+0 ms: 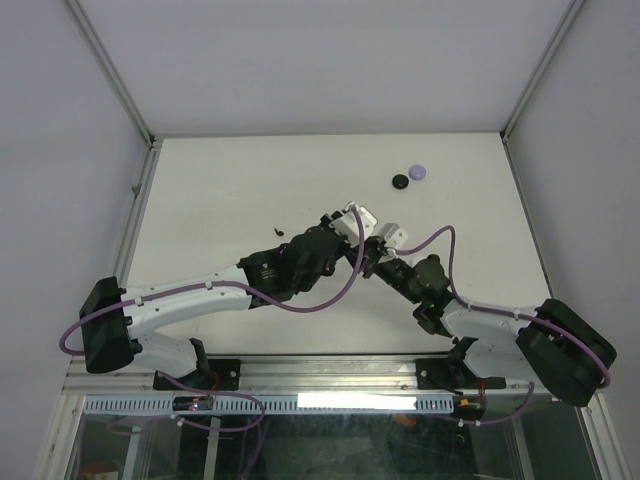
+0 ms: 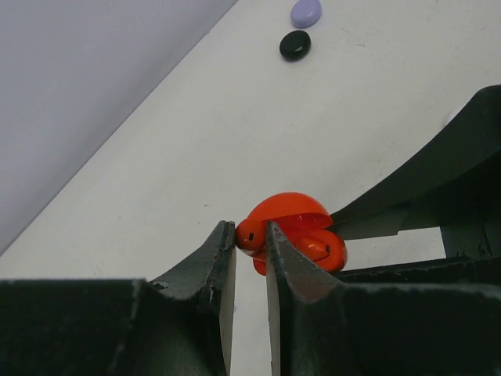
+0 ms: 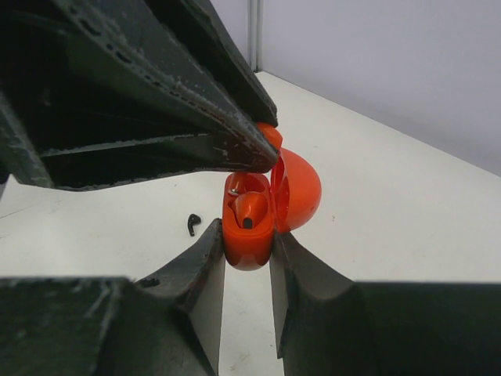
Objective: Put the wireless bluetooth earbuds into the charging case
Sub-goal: Place the earbud in the charging case.
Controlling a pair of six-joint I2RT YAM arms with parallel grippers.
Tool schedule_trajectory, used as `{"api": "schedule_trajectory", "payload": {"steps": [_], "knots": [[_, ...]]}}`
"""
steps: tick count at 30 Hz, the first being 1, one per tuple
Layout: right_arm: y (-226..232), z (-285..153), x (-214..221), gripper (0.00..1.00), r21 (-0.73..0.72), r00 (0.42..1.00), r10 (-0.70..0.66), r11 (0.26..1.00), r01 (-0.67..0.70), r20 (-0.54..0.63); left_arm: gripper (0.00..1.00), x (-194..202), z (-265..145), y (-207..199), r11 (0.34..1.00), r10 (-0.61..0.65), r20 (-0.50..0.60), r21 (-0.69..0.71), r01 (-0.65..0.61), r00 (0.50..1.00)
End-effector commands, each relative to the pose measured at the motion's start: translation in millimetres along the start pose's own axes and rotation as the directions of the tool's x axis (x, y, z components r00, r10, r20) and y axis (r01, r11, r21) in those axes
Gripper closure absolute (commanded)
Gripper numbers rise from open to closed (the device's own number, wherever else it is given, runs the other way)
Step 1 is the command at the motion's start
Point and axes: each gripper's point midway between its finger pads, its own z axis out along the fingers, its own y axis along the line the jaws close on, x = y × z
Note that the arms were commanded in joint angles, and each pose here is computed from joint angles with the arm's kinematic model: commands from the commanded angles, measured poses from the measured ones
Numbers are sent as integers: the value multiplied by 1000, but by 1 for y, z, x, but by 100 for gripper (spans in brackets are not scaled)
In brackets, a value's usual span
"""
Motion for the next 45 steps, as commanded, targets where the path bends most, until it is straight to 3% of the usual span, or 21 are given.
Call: {"api": "schedule_trajectory", "payload": {"steps": [1, 32, 45], "knots": [[6, 4, -35, 100, -31, 992, -1, 1000, 5, 126, 87, -31, -3, 10, 998, -52, 96, -38, 55, 994], [1, 0, -40, 100, -2, 989, -9, 1000, 9, 146, 88, -11, -8, -4, 999, 25, 41, 20, -26, 999], [0, 0, -40, 100, 1, 989, -11, 1000, 11, 147, 79, -21, -20, -12, 994, -47, 81, 101, 38, 996]]}}
